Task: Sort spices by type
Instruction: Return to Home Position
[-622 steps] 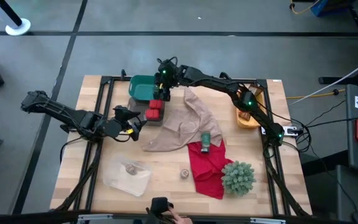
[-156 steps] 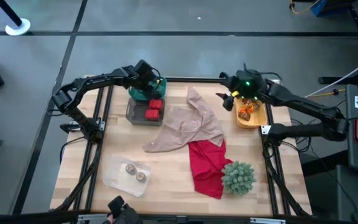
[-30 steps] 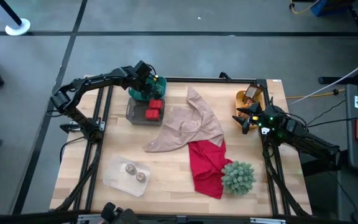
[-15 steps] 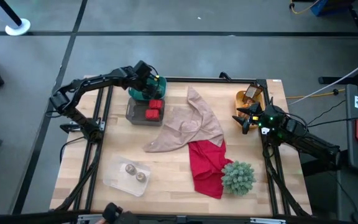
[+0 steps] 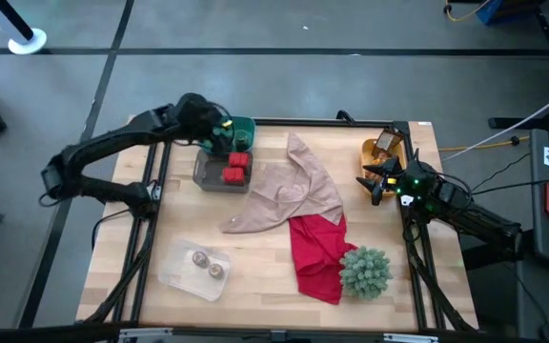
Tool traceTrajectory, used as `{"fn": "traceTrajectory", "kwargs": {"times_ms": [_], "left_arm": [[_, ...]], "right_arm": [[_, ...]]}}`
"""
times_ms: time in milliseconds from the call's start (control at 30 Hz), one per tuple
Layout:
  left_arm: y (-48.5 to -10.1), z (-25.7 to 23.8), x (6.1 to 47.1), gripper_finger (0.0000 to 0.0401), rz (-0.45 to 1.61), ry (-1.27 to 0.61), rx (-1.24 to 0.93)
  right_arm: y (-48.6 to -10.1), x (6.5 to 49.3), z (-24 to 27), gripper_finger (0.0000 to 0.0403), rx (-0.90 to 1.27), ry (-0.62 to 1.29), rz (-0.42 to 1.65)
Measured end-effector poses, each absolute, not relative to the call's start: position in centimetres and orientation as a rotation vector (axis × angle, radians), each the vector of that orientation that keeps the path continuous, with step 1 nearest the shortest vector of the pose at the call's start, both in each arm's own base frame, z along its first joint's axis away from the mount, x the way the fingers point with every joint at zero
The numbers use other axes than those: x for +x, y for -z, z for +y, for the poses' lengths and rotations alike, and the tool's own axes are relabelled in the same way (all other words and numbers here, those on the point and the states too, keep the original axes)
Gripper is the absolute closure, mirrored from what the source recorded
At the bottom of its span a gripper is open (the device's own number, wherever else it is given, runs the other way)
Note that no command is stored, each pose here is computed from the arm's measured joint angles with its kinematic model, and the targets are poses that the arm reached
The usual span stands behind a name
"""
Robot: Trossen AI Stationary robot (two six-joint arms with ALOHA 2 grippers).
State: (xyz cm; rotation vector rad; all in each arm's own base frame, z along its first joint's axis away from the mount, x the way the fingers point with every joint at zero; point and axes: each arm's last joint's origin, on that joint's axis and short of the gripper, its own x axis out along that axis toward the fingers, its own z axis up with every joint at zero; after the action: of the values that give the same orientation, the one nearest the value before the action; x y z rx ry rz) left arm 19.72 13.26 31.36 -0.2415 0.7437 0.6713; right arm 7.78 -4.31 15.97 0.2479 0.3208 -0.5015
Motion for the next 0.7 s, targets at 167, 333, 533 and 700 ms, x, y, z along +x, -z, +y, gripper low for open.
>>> {"fn": "traceTrajectory", "kwargs": {"times_ms": [167,333,533,700], "left_arm": [[-32.8,10.2,18.2,0.0091,0.755,-0.533,-0.157],[-32.4,7.8,17.1,0.0091,0.780,-0.482,-0.254],[-28.9,6.8,17.5,0.0091,0.608,-0.346,-0.231],[-25.4,6.2,16.6,0.0091,0.478,-0.294,-0.225]], "right_arm": [[-16.0,7.8,-4.3,0.0143,0.248,0.501,0.321],[-16.0,7.8,-4.3,0.0143,0.248,0.501,0.321],[-16.0,7.8,-4.3,0.0143,0.248,0.501,0.321],[-16.0,7.8,-4.3,0.0143,0.248,0.501,0.321]]}}
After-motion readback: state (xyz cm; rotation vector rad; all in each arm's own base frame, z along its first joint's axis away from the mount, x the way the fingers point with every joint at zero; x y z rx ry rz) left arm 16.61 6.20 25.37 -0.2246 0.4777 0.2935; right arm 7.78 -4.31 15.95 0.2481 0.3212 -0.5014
